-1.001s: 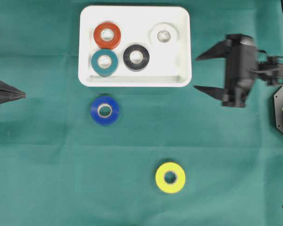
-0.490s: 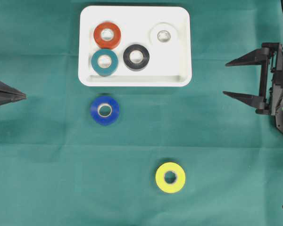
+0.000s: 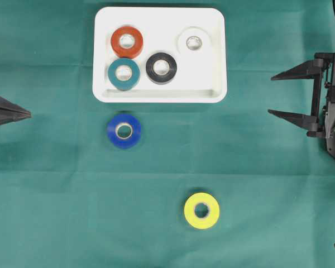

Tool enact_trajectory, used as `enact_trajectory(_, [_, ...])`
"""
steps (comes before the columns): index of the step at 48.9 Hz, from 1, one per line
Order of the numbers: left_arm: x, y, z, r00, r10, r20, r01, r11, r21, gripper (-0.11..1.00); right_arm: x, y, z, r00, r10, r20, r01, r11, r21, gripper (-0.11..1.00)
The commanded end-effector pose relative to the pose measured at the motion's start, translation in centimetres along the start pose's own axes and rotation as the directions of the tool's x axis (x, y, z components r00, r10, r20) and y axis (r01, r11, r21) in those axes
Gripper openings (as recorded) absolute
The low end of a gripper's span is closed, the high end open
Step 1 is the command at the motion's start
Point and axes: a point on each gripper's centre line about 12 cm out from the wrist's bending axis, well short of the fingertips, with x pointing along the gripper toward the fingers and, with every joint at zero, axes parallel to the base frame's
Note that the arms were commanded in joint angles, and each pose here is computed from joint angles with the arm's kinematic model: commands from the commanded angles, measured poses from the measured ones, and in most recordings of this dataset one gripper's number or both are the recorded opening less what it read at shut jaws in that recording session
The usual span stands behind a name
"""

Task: Put the tape into the white case with the right arm.
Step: 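Move the right gripper down-left over the yellow tape roll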

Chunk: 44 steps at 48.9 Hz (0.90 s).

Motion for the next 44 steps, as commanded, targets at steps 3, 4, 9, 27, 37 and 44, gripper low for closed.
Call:
enact_trajectory(3, [0.0,0.0,0.5,1.000,0.001,0.011,-0.001,1.000,-0.002,0.00,0.0,1.0,0.2,0.998,0.056,0.009,-0.056,0.998,-0.019,0.61])
enact_trajectory(4, [0.0,0.0,0.5,1.000,0.001,0.011,-0.001,1.000,-0.002,0.00,0.0,1.3,0.1,0.997,0.072,0.008,-0.072,0.997,-0.026,0.61])
enact_trajectory(9, [0.0,0.0,0.5,1.000,0.001,0.011,-0.001,1.000,-0.002,0.00,-0.1,2.4,-0.3,0.992,0.129,-0.001,-0.128,0.990,-0.051,0.61])
enact_trajectory(27, [0.0,0.0,0.5,1.000,0.001,0.011,-0.001,1.000,-0.002,0.00,-0.9,6.3,-1.3,0.941,0.335,-0.037,-0.337,0.931,-0.142,0.61])
enact_trajectory(37, [0.0,0.0,0.5,1.000,0.001,0.011,-0.001,1.000,-0.002,0.00,-1.1,7.0,-1.5,0.929,0.365,-0.053,-0.369,0.916,-0.156,0.61])
enact_trajectory(44, [0.0,0.0,0.5,1.000,0.000,0.011,0.000,1.000,-0.002,0.00,-0.8,7.1,-1.4,0.929,0.366,-0.060,-0.371,0.915,-0.156,0.61])
